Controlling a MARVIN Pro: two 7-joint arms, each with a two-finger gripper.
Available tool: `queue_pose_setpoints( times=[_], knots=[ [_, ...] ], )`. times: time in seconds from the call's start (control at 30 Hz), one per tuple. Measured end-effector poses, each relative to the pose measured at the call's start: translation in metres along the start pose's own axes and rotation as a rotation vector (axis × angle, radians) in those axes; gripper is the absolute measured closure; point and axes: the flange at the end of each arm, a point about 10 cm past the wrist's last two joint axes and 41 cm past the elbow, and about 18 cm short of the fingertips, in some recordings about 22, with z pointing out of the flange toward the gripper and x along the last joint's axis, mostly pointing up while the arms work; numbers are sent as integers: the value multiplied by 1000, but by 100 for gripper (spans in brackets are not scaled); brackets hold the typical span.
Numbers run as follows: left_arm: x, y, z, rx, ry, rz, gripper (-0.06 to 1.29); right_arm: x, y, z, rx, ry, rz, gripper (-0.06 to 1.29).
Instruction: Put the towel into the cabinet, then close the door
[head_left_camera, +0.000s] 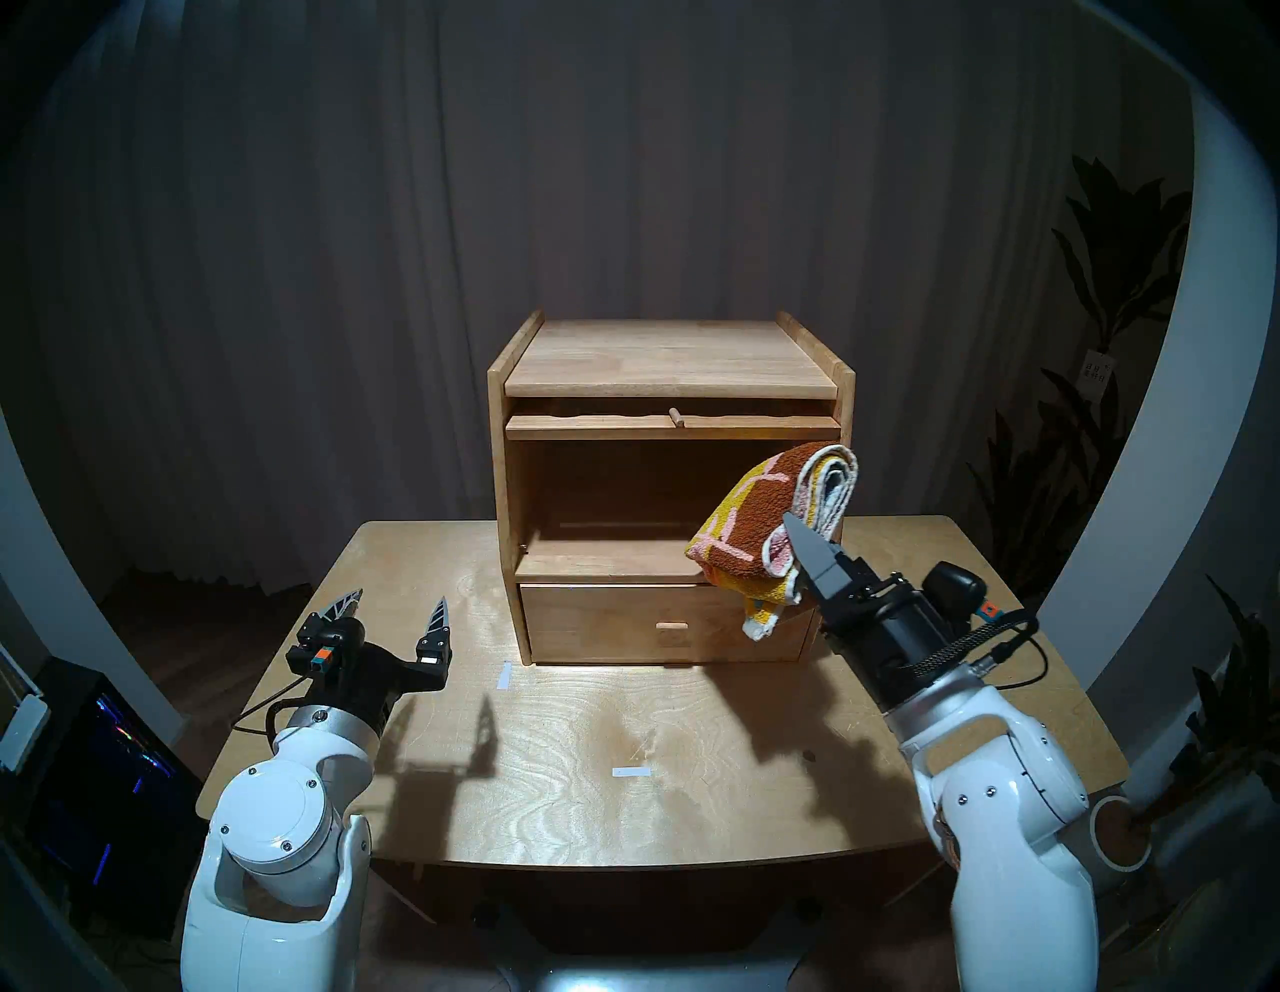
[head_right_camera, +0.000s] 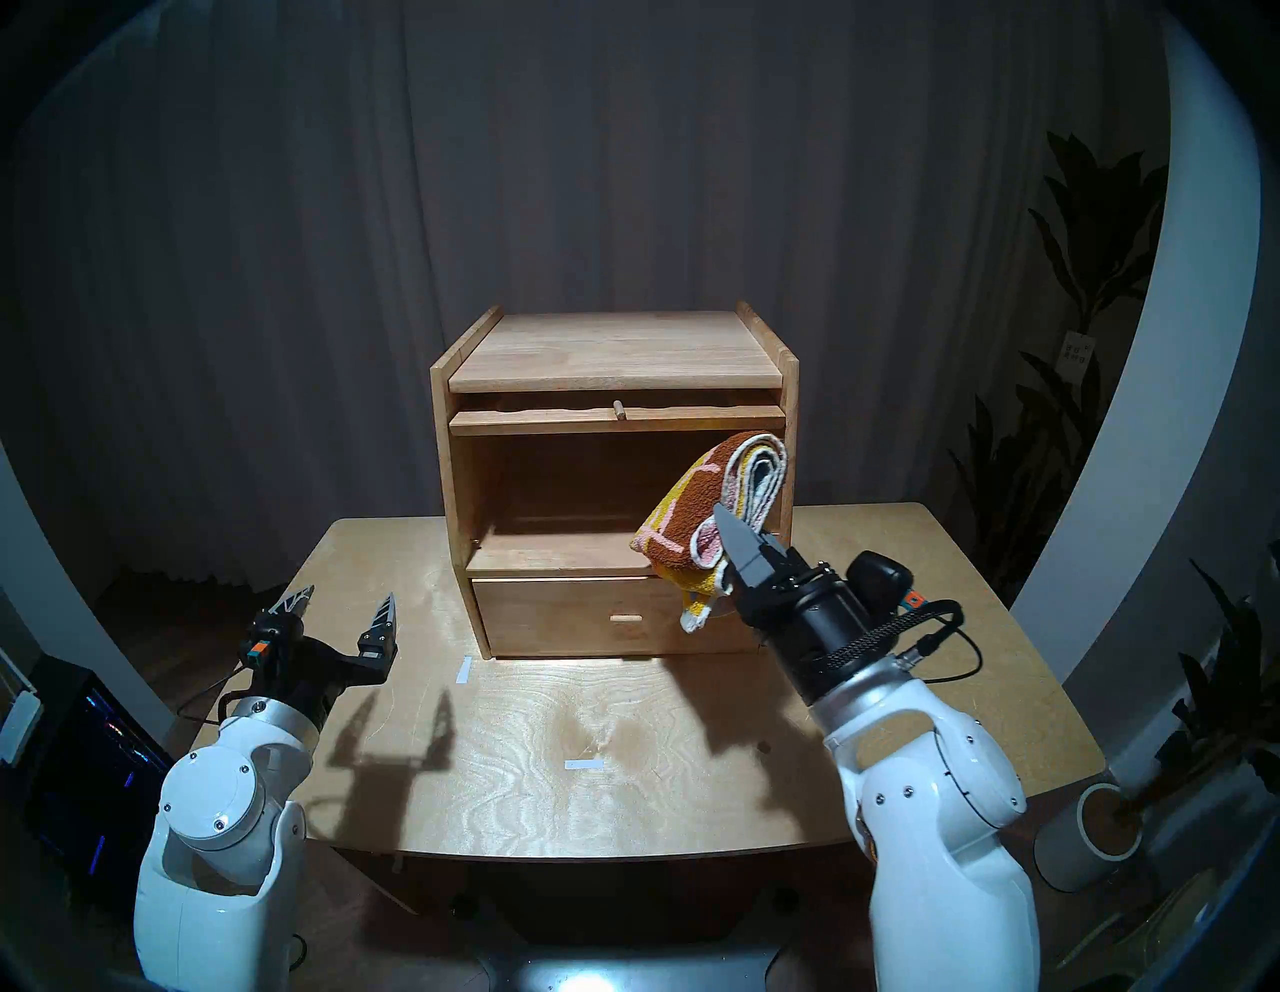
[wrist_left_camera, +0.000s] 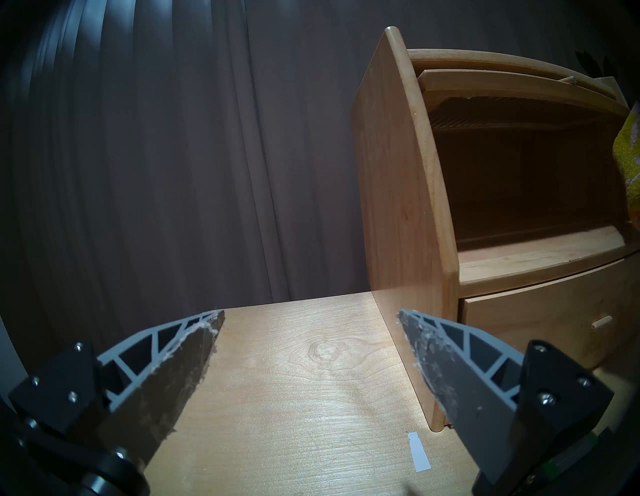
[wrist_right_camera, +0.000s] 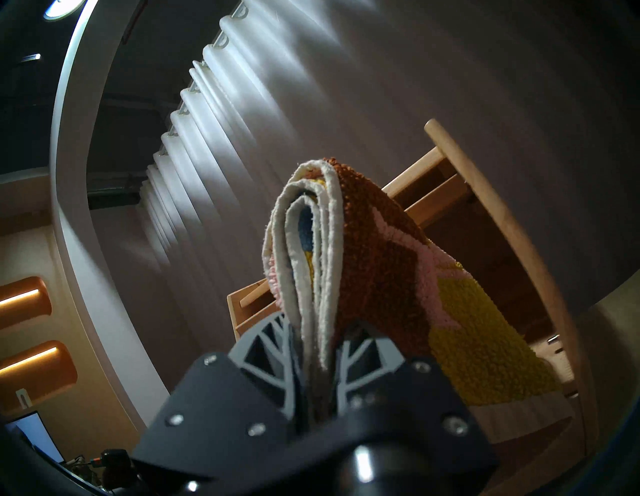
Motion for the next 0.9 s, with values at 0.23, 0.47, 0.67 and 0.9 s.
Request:
queue_pose_setpoints(
  times=[0.23,0.47,0.67,0.9],
  knots=[
    [0,0,0,0,0,0,-2,2,0,18,20,3,-110,108],
    [0,0,0,0,0,0,-2,25,0,34,54,25,-262,108],
    [0,0,0,0,0,0,-2,9,27,46,29,-29,-341,108],
    [0,0,0,0,0,0,-2,-23,58,60,-1,-98,-397,108]
  ],
)
